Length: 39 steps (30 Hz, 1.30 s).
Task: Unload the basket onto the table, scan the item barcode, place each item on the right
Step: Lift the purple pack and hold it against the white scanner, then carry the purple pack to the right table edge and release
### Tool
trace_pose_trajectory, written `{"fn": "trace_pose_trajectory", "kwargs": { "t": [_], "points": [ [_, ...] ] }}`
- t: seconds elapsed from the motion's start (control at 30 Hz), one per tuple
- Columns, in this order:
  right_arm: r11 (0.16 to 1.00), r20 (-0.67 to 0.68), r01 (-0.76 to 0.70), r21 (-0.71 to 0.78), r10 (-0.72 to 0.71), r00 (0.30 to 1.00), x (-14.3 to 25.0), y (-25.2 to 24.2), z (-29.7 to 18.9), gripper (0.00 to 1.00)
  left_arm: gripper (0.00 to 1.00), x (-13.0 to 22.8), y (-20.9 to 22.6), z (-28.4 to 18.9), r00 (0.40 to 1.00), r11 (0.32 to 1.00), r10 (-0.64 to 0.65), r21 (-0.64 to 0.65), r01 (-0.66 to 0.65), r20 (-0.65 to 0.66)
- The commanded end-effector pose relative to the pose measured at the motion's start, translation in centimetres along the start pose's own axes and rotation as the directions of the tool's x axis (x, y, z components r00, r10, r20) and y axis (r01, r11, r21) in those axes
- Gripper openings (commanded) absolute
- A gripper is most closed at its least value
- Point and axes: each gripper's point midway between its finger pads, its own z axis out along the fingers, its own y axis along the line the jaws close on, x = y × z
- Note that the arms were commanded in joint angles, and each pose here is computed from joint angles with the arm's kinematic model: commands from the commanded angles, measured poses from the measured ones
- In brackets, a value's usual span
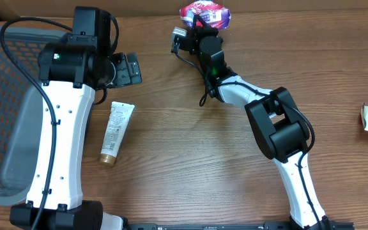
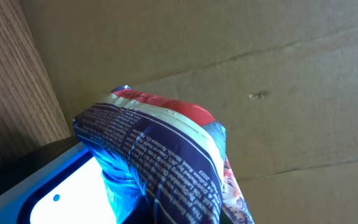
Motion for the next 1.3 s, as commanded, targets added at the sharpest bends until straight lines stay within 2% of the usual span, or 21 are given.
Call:
{"fn": "trace_pose_trajectory", "kwargs": {
  "t": [0.0,0.1,0.27,0.47,0.53,0.63,0.67,0.73,0.8,0.83,0.87,1.0,1.1,1.17,1.27],
  "points": [
    [0.995,0.038,-0.097,-0.024,0.098,0.994,-1.4,1.1,-0.1,0.04,1.00,-0.1,0.3,-0.1,1.000,1.000,0.014,-0.011,-0.014,0.006],
    [0.987,0.035,-0.158,-0.024,0.159,0.987,-1.7,1.1,-0.2,0.04,1.00,-0.1,0.3,-0.1,1.000,1.000,0.014,-0.011,-0.014,0.006],
    [0.985,0.029,-0.175,0.004,0.175,0.984,-1.6,0.5,-0.2,0.04,1.00,-0.1,0.3,-0.1,1.000,1.000,0.014,-0.011,-0.014,0.006],
    [0.971,0.028,-0.206,0.123,0.204,0.979,-0.9,-3.1,-0.2,0.04,1.00,-0.1,0.3,-0.1,1.000,1.000,0.014,-0.011,-0.014,0.006],
    [0.966,0.000,-0.207,0.154,0.209,0.978,-0.2,-4.7,-0.3,0.04,1.00,-0.1,0.3,-0.1,1.000,1.000,0.014,-0.011,-0.014,0.006],
    [0.925,-0.140,-0.229,0.302,0.281,0.949,3.2,-9.9,-1.4,0.04,1.00,-0.1,0.3,-0.1,1.000,1.000,0.014,-0.011,-0.014,0.006],
    [0.895,-0.197,-0.260,0.363,0.346,0.917,5.0,-11.2,-2.0,0.04,1.00,-0.1,0.3,-0.1,1.000,1.000,0.014,-0.011,-0.014,0.006],
    [0.802,-0.296,-0.330,0.499,0.515,0.804,9.4,-12.8,-3.6,0.04,1.00,-0.1,0.3,-0.1,1.000,1.000,0.014,-0.011,-0.014,0.006],
    [0.676,-0.385,-0.333,0.657,0.681,0.623,15.1,-13.0,-6.1,0.04,1.00,-0.1,0.3,-0.1,1.000,1.000,0.014,-0.011,-0.014,0.006],
    [0.650,-0.421,-0.306,0.696,0.714,0.560,17.1,-12.5,-7.1,0.03,1.00,-0.1,0.3,-0.1,1.000,1.000,0.014,-0.011,-0.014,0.006],
    [0.649,-0.472,-0.267,0.712,0.725,0.502,19.2,-11.6,-8.1,0.03,1.00,-0.1,0.3,-0.1,1.000,1.000,0.014,-0.011,-0.014,0.006],
    [0.709,-0.640,-0.132,0.693,0.688,0.343,25.4,-8.8,-11.6,0.04,1.00,-0.1,0.3,-0.1,1.000,1.000,0.014,-0.011,-0.014,0.006],
    [0.753,-0.729,-0.095,0.651,0.656,0.195,30.2,-6.2,-15.3,0.04,1.00,-0.1,0.3,-0.1,1.000,1.000,0.014,-0.011,-0.014,0.006],
    [0.764,-0.767,-0.126,0.633,0.641,0.038,33.9,-3.8,-18.8,0.04,1.00,-0.1,0.3,-0.1,1.000,1.000,0.014,-0.011,-0.014,0.006],
    [0.703,-0.707,-0.097,0.705,0.685,-0.175,38.5,-2.6,-24.0,0.04,1.00,-0.1,0.3,-0.1,1.000,1.000,0.014,-0.011,-0.014,0.006]
  ]
}}
